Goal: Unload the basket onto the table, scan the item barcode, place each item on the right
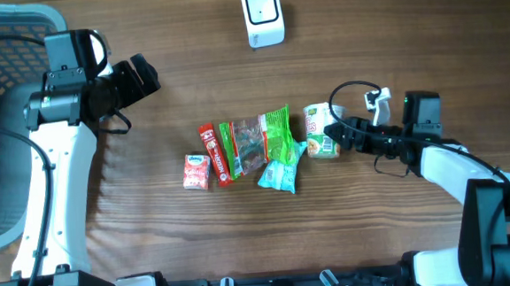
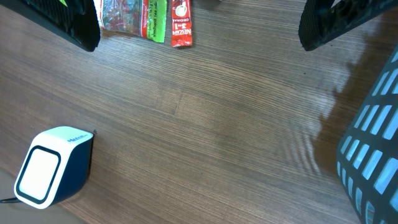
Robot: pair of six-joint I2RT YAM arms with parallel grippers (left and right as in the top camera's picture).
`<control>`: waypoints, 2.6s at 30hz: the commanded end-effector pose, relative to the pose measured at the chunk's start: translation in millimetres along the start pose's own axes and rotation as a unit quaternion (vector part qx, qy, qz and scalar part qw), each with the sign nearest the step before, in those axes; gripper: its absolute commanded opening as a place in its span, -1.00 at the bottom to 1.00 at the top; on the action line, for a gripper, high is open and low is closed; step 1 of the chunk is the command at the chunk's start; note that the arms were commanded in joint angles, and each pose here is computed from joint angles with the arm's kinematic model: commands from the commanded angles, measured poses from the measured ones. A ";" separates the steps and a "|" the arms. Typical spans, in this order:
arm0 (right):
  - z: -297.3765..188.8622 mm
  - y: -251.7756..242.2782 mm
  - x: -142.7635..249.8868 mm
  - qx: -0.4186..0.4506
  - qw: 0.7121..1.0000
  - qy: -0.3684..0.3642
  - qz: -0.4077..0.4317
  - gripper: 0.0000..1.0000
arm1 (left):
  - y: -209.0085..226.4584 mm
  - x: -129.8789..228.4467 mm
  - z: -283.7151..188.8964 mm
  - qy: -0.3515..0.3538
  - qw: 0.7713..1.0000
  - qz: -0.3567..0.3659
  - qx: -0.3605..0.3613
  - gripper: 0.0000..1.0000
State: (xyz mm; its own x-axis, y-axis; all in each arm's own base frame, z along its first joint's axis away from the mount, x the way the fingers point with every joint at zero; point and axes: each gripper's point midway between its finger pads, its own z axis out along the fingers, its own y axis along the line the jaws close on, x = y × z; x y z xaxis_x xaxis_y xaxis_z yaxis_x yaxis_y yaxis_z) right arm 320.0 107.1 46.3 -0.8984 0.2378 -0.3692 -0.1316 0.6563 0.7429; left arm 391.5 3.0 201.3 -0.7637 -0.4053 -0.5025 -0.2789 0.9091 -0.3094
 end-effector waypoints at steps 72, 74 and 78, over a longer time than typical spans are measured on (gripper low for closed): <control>32.6 48.6 -34.6 -0.013 0.953 0.159 -0.258 0.78 | 1.3 -4.6 -3.8 -0.008 1.000 0.004 -0.001 1.00; 38.9 47.1 -42.2 -0.005 0.953 0.146 -0.266 0.83 | 1.3 -4.6 -3.8 -0.008 1.000 0.004 -0.001 1.00; 48.2 42.2 -41.1 -0.007 0.951 0.147 -0.272 0.92 | 1.3 -4.6 -3.8 -0.008 1.000 0.004 -0.001 1.00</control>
State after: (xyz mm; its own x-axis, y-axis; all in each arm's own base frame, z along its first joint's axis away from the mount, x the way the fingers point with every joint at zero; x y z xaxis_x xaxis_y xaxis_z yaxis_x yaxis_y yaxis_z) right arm 368.4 158.8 76.7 -0.7657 -0.3379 -0.5473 -0.6230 0.6013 0.5003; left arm 391.5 3.0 201.3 -0.7637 -0.4053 -0.5025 -0.2789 0.9091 -0.3094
